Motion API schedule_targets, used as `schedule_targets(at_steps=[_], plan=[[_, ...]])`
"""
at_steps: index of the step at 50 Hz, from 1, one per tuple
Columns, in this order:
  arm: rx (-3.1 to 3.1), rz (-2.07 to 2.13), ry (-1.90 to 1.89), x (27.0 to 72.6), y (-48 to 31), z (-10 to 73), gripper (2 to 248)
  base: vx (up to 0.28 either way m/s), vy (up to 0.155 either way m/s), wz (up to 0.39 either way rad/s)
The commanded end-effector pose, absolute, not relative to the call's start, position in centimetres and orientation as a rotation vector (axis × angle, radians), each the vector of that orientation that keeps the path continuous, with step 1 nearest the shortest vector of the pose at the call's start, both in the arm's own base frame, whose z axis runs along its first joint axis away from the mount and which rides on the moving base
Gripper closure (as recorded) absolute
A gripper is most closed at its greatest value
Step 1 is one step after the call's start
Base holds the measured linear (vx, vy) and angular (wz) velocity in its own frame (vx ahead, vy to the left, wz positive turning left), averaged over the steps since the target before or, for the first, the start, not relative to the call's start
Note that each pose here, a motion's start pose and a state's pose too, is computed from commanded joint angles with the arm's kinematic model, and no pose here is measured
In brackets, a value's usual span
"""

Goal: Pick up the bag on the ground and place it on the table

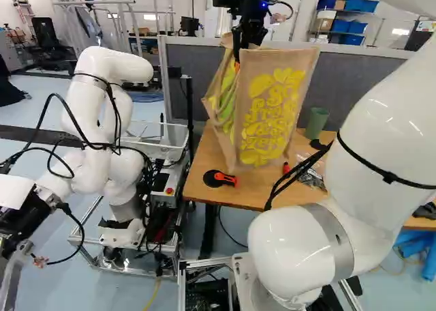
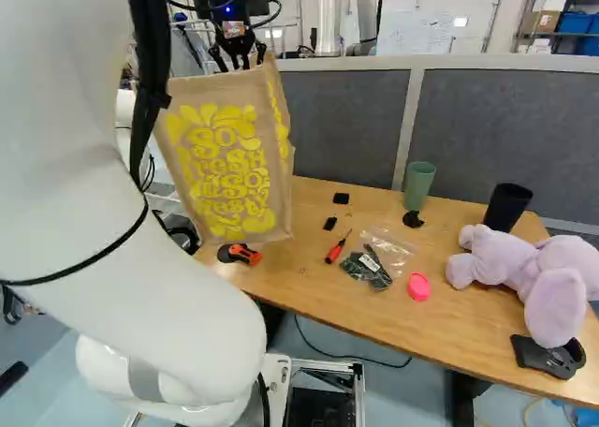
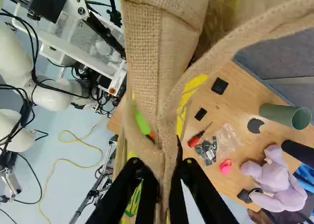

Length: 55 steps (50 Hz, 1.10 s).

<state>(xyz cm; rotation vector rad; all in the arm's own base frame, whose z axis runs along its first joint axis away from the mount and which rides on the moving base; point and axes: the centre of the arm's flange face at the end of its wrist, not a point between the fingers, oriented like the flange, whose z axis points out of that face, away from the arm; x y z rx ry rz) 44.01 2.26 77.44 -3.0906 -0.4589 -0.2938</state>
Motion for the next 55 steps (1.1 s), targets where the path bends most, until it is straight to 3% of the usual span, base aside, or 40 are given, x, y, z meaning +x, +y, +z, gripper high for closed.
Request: schedule_targets(at_steps=[21, 55], plan=[[-3.092, -0.294, -0.441, 44.01, 2.26, 77.44, 225, 0.0, 0.0, 0.0], [-3.096, -0.287, 0.031, 44.01, 2.26, 77.44, 225, 0.0, 0.0, 0.0]])
